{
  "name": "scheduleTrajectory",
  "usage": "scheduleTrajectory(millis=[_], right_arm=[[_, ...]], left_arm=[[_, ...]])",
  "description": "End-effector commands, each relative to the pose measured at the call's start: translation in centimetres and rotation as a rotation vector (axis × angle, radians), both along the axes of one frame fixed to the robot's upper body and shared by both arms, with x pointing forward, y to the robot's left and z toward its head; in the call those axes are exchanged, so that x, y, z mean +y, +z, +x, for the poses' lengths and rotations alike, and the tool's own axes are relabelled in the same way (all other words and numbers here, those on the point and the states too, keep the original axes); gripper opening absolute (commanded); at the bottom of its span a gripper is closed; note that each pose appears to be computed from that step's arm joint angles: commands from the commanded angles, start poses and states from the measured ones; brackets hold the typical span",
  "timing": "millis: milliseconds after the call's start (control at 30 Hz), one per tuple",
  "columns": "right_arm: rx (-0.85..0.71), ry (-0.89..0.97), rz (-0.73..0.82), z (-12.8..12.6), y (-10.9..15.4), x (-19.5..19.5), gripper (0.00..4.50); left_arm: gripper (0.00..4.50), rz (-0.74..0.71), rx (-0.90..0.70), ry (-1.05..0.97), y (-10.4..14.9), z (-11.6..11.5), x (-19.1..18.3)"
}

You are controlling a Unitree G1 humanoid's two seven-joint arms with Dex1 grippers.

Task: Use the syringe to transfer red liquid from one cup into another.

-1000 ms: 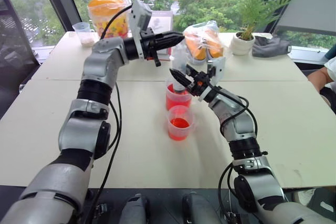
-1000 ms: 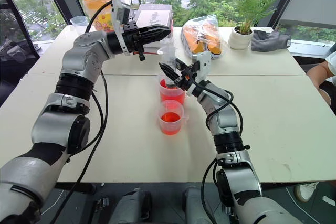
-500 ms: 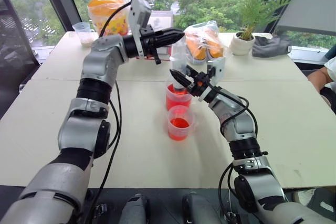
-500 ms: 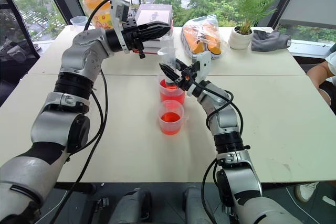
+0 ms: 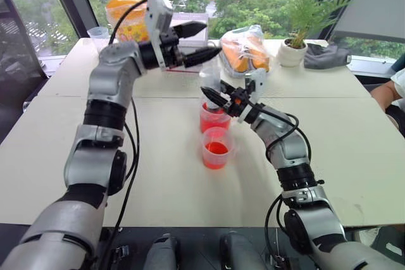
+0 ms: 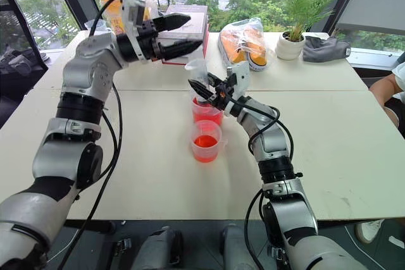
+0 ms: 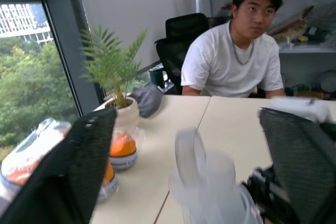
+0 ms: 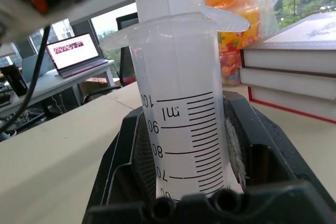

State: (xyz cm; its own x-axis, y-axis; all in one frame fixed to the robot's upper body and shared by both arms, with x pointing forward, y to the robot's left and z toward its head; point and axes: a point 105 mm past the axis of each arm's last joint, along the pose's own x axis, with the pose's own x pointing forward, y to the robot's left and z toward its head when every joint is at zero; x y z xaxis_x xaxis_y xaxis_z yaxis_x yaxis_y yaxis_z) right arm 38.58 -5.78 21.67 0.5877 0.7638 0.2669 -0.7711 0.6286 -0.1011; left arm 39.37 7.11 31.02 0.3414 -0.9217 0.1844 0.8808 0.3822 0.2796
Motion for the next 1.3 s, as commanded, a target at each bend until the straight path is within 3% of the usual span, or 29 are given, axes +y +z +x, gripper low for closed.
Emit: scheduleTrajectory(millis=[33,167,233,467,633,900,1100,1300], right_arm=[[-0.119,-0.006,0.040,-0.5,3.9,-0.4,1.47],[-0.142,-0.017,0.056,-0.5,4.9,-0.8,1.47],[-0.180,-0.009,0.084,-1.1,6.8,-1.2,1.47],[-0.173,0.162,0.150,-5.6,10.0,-1.6,1.47],[-0.058,0.254,0.112,-8.6,7.1,-1.3,1.47],[0.017,0.183,0.053,-8.7,2.1,-1.2,1.47],[0.008,0.160,0.036,-8.5,1.4,-1.1,1.47],[0.002,0.158,0.036,-8.5,1.3,-1.0,1.47]], left_arm=[[4.33,-0.067,-0.065,0.038,2.5,-0.9,1.9],[4.33,-0.085,-0.049,0.082,2.1,-1.5,3.9],[4.33,-0.085,-0.040,0.112,1.8,-2.0,5.0],[4.33,-0.089,-0.015,0.131,1.4,-2.9,5.8],[4.33,-0.077,0.001,0.084,1.2,-3.6,4.8],[4.33,-0.066,0.039,-0.068,1.6,-5.9,2.6],[4.33,-0.069,0.064,-0.182,2.3,-7.6,1.3],[4.33,-0.053,0.074,-0.229,1.8,-7.7,-0.4]])
